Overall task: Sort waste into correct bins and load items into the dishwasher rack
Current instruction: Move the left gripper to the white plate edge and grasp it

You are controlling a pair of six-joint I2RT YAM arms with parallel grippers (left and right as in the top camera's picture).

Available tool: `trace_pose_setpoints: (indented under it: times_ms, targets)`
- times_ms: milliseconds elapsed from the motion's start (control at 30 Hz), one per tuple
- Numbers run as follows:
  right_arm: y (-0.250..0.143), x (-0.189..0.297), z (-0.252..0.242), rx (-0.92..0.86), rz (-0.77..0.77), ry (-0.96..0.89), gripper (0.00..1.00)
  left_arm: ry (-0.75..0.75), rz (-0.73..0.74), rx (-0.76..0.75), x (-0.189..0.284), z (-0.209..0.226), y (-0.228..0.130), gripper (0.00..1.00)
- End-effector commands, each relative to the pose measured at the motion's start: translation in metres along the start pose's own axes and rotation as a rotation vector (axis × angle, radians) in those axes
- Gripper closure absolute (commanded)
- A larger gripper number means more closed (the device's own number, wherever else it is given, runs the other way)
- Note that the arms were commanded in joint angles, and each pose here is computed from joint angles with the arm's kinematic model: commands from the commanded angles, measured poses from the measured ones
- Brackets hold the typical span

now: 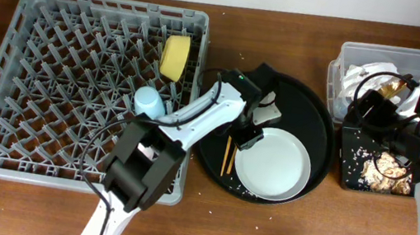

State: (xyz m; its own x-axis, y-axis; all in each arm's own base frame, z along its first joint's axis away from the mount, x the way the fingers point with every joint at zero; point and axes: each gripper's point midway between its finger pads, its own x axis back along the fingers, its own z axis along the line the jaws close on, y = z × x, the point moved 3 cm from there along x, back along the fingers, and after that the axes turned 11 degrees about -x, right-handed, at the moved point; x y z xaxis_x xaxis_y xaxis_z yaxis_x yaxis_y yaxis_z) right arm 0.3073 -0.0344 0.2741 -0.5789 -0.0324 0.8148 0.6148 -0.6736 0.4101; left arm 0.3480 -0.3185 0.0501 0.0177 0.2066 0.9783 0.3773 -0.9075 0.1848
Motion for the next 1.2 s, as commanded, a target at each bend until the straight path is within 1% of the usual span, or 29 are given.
trace_pose_setpoints:
  times_ms: [0, 33, 200, 267, 333, 367, 533, 567, 600, 633, 700, 733, 800, 867, 1167]
  targets:
    - [0.003, 0.0, -0.003, 0.004, -0.008, -0.013, 0.01, -0.025, 0.034, -0.032, -0.021, 0.0, -0.002, 0.44]
    - [0.003, 0.0, -0.003, 0.004, -0.008, -0.013, 0.02, -0.025, 0.035, -0.036, -0.021, -0.001, -0.002, 0.44]
    - [0.003, 0.0, -0.003, 0.004, -0.008, -0.013, 0.02, 0.001, 0.027, -0.042, -0.013, 0.002, 0.004, 0.55]
    - [0.003, 0.0, -0.003, 0.004, -0.008, -0.013, 0.02, 0.005, 0.019, -0.043, -0.002, 0.003, 0.009, 0.69]
    - [0.003, 0.0, -0.003, 0.004, -0.008, -0.013, 0.02, 0.003, 0.02, -0.045, 0.006, 0.001, 0.012, 0.92]
    - [0.003, 0.0, -0.003, 0.004, -0.008, -0.013, 0.02, 0.0, 0.025, -0.049, 0.005, -0.001, 0.012, 1.0]
    - [0.003, 0.0, -0.003, 0.004, -0.008, -0.013, 0.01, -0.004, 0.033, -0.067, 0.004, -0.009, 0.014, 1.0]
    - [0.003, 0.0, -0.003, 0.004, -0.008, -0.013, 0.02, 0.004, 0.033, -0.067, 0.005, -0.008, 0.015, 0.93]
    - [0.003, 0.0, -0.003, 0.004, -0.008, -0.013, 0.02, 0.017, 0.037, -0.068, 0.006, -0.006, 0.015, 0.8]
    - [0.003, 0.0, -0.003, 0.004, -0.008, -0.013, 0.02, 0.034, 0.041, -0.069, 0.006, -0.004, 0.015, 0.72]
    - [0.003, 0.0, -0.003, 0.004, -0.008, -0.013, 0.02, 0.047, 0.037, -0.07, 0.006, -0.001, 0.016, 0.71]
    - [0.003, 0.0, -0.003, 0.004, -0.008, -0.013, 0.01, 0.049, 0.035, -0.07, 0.006, -0.001, 0.016, 0.73]
    - [0.003, 0.0, -0.003, 0.004, -0.008, -0.013, 0.02, 0.052, 0.028, -0.074, 0.006, -0.001, 0.018, 0.8]
    - [0.003, 0.0, -0.003, 0.004, -0.008, -0.013, 0.01, 0.055, 0.022, -0.075, 0.006, -0.001, 0.02, 0.83]
    - [0.003, 0.0, -0.003, 0.004, -0.008, -0.013, 0.02, 0.059, 0.014, -0.076, 0.006, 0.0, 0.022, 0.83]
